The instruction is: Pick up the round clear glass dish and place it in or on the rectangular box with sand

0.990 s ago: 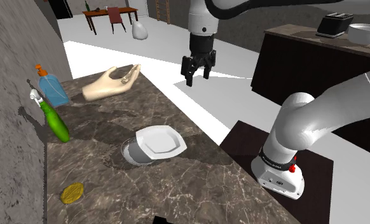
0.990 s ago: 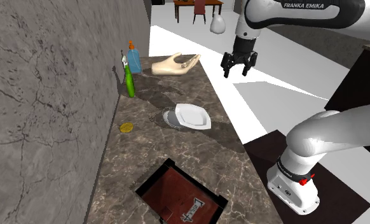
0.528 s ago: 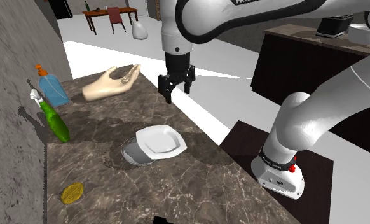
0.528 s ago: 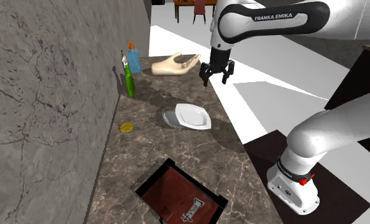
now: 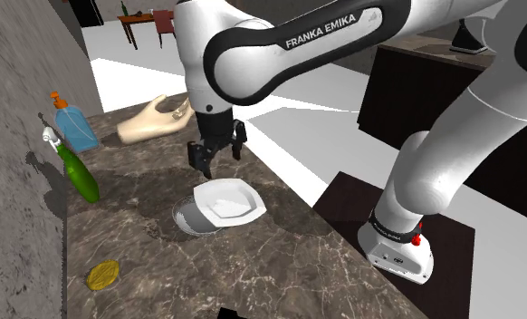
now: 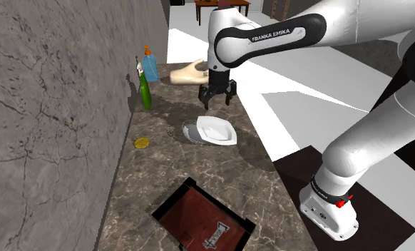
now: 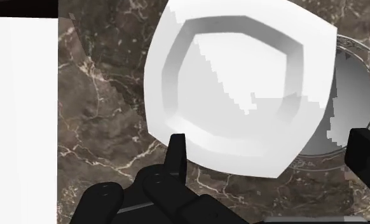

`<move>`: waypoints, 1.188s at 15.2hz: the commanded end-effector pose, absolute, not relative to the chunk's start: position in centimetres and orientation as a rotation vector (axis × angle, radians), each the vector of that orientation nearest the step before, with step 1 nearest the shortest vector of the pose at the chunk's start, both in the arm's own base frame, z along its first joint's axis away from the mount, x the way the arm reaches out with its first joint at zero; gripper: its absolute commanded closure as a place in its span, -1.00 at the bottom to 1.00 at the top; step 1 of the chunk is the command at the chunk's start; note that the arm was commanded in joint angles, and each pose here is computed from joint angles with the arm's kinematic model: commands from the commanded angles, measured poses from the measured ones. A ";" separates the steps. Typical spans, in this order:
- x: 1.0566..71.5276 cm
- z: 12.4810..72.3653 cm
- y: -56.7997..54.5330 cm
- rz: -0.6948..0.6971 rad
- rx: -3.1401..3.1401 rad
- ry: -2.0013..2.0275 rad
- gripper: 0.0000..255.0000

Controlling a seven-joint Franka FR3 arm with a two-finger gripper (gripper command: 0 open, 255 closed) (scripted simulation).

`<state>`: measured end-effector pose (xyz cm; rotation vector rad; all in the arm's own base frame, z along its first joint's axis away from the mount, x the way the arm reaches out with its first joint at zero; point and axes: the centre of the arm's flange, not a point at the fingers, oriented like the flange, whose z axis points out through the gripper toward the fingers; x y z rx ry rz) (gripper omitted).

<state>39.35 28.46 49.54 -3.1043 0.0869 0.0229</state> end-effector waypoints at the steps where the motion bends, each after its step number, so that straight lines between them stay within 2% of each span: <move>1: 40.0 48.8 31.1 0.027 -3.109 0.074 -1.00; 10: 42.6 43.7 42.0 0.045 -3.134 0.010 -1.00; 18: 42.6 39.7 42.7 0.047 -3.136 0.006 -1.00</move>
